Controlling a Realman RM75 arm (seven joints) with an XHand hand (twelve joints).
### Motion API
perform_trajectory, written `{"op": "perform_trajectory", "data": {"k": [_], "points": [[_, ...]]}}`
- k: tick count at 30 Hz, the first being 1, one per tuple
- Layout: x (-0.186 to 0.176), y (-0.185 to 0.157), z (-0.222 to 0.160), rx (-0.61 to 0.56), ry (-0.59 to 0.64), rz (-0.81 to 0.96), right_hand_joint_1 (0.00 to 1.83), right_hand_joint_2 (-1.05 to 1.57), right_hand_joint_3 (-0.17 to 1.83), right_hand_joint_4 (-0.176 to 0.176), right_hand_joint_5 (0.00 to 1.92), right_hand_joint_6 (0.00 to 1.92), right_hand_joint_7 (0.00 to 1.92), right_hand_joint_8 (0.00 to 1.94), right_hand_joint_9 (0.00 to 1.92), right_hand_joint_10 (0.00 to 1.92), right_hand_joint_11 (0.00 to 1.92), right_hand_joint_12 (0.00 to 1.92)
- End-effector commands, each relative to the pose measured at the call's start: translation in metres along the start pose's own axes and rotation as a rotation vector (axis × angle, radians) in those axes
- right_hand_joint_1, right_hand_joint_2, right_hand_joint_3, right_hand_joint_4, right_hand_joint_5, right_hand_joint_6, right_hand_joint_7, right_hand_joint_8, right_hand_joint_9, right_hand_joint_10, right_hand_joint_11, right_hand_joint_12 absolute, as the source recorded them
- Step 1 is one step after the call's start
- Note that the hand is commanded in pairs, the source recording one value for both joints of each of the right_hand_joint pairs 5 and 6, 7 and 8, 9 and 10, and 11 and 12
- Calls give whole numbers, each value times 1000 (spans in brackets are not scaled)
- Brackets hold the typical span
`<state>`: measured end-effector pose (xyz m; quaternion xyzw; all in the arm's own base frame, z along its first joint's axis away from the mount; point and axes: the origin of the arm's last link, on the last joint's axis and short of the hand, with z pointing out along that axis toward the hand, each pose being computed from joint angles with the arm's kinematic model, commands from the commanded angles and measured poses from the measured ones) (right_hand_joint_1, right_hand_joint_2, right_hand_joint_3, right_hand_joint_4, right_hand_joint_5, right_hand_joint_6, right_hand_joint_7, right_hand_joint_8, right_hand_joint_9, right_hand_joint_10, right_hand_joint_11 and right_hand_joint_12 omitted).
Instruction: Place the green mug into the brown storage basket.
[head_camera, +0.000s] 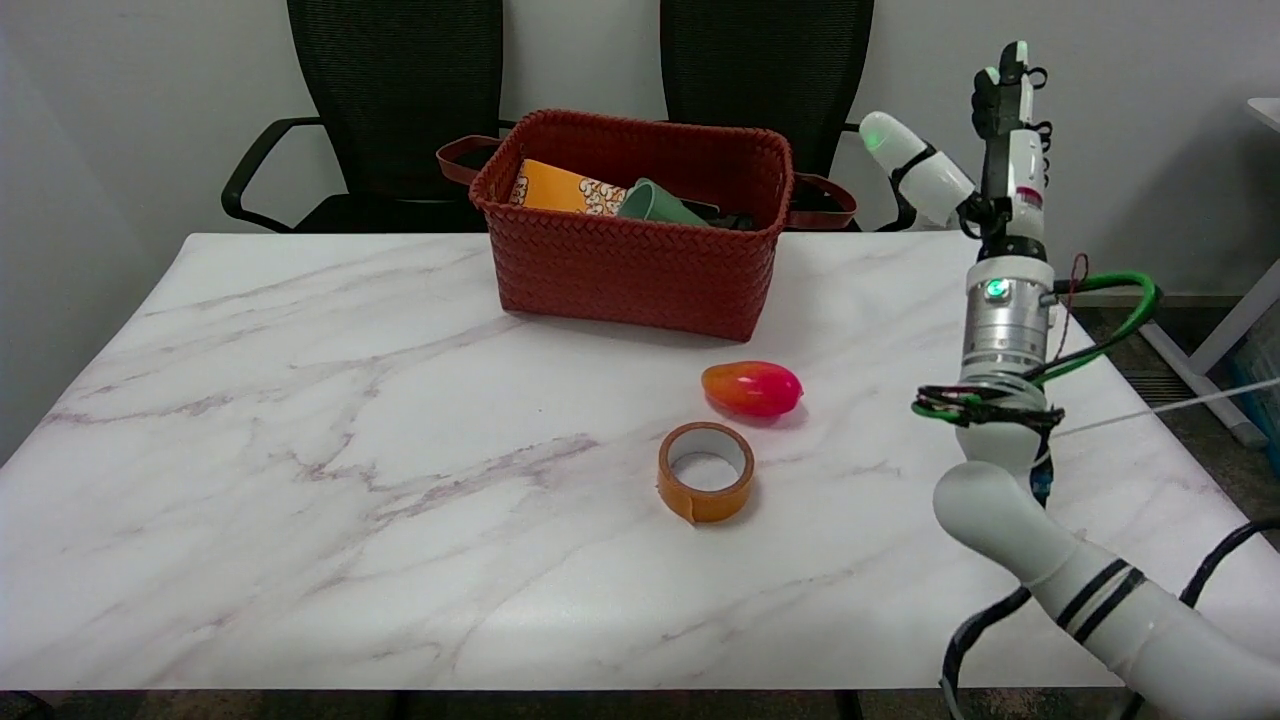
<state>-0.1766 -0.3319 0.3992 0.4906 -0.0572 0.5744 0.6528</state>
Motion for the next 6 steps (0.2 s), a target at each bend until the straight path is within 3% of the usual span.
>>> {"op": "perform_trajectory", "data": {"k": [1,6], "points": [[9,-15,-72,18,63,11,685,666,-175,0,0,0,209,209,229,229,304,304],[10,-10,-82,3,68,-3,687,664,-175,0,0,0,215,215,234,234,324,324]]}}
